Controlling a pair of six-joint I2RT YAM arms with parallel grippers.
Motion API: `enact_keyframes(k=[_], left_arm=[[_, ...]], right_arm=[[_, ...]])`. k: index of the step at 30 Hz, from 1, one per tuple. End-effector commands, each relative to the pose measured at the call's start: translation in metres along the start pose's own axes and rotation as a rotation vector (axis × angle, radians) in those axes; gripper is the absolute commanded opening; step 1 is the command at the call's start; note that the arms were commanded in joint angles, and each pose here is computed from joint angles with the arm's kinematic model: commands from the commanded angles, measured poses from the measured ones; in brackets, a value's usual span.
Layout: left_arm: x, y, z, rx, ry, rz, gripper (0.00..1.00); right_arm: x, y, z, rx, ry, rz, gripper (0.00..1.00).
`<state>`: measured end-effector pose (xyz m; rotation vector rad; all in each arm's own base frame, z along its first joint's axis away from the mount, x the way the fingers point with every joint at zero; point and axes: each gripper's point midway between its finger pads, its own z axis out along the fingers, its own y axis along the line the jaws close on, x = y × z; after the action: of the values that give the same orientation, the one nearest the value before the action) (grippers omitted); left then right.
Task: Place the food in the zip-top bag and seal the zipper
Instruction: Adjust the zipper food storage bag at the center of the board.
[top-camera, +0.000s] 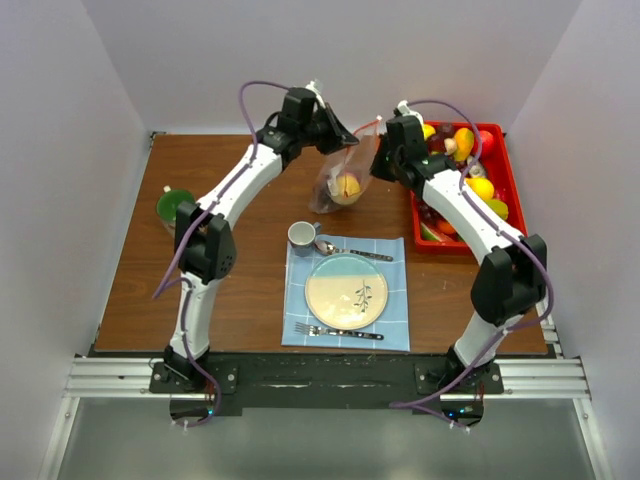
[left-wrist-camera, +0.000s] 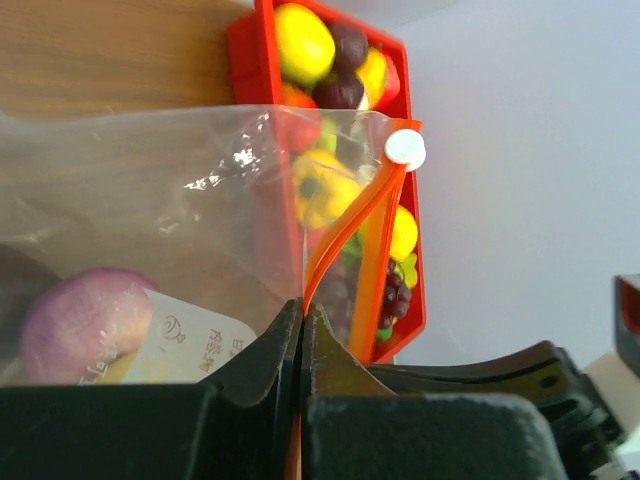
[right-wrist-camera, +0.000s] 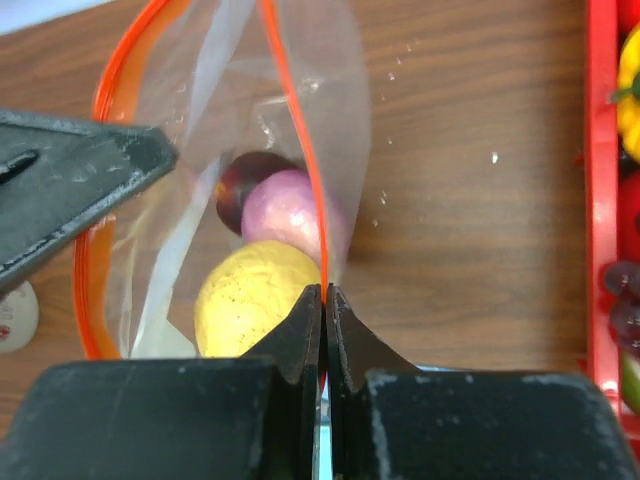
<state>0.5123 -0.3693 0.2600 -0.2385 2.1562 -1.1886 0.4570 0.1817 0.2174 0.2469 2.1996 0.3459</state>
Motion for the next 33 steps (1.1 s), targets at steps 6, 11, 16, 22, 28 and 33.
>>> enact_keyframes(k=[6, 11, 16, 22, 28, 33], left_arm=[[-0.080, 0.080, -0.045, -0.162, -0.037, 0.040, 0.00], [-0.057, 0.071, -0.061, -0.152, -0.049, 0.113, 0.00], [-0.052, 0.075, -0.059, -0.146, -0.036, 0.123, 0.00], [-0.063, 0.053, -0.075, -0.108, -0.103, 0.146, 0.00], [-0.089, 0.017, -0.095, -0.051, -0.196, 0.217, 0.00], [-0.102, -0.001, -0.087, -0.008, -0.178, 0.289, 0.00]], right_arm=[[-0.089, 0.082, -0.012, -0.148, -0.111, -0.064, 0.00], [-0.057, 0.092, 0.030, -0.135, -0.002, -0.096, 0.00], [-0.050, 0.101, 0.032, -0.125, -0.021, -0.159, 0.00], [-0.070, 0.082, 0.033, -0.109, -0.029, -0.131, 0.00], [-0.080, 0.076, 0.014, -0.132, -0.053, -0.149, 0.04], [-0.059, 0.075, 0.005, -0.187, 0.013, -0.175, 0.22]])
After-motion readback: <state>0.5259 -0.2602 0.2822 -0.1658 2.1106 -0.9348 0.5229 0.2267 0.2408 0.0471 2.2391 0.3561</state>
